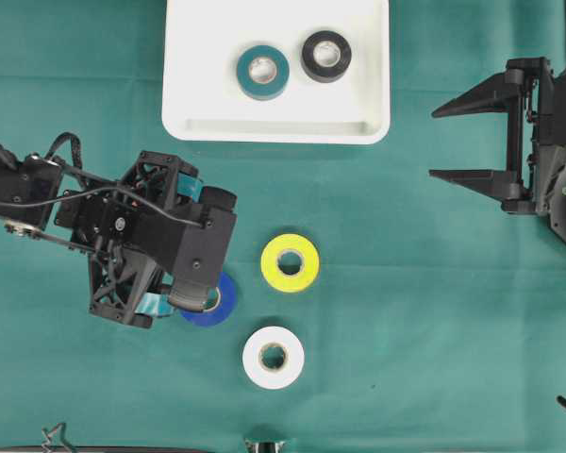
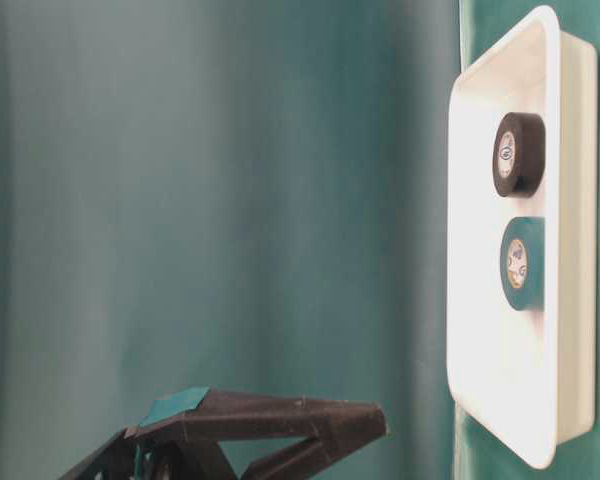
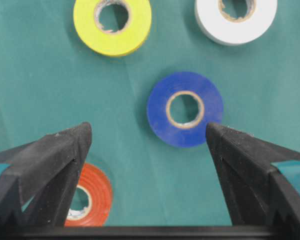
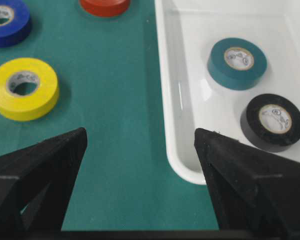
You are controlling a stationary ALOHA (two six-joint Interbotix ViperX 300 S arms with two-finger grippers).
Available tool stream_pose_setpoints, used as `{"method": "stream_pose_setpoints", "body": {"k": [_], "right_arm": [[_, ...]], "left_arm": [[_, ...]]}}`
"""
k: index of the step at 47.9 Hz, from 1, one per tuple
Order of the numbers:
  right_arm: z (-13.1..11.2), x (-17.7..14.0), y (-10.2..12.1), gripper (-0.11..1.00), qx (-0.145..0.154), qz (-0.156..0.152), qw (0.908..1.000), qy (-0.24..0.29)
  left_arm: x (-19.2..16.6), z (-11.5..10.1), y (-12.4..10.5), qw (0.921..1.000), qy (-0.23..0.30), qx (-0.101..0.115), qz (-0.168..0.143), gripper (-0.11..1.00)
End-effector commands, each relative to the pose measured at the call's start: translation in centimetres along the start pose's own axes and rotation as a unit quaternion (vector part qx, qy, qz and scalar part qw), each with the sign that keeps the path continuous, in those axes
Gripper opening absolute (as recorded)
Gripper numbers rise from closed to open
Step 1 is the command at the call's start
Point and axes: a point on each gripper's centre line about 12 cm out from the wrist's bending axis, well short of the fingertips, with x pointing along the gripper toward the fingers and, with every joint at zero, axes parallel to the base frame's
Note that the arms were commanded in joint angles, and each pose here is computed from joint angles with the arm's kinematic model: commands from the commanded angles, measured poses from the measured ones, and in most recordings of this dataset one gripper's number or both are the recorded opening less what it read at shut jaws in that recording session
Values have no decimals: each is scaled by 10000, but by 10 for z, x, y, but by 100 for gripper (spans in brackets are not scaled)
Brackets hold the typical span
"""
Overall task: Pick up the tape from a random location and place it into the white case.
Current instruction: 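Lower the left gripper into the blue roll's hole and close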
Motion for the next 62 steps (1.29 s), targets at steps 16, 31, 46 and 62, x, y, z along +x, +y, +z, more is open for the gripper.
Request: {"method": "stream_pose_setpoints", "body": {"k": [16,31,46,62], "right_arm": [[11,0,1,87,-23,10,9999,-108],[11,0,1,87,-31,9,9999,-108],[10,0,1,87,-39,7,9999,-93],[10,0,1,87,-31,8,10000,-93]], "left_arm": [[-10,7,2,9998,-183,-3,25,98],[-10,8,2,9998,-191,-3,25,98],[-9,6,2,9999,-160,-3,24,98],[-1,3,2,9998,-206,-8,29,98]]}}
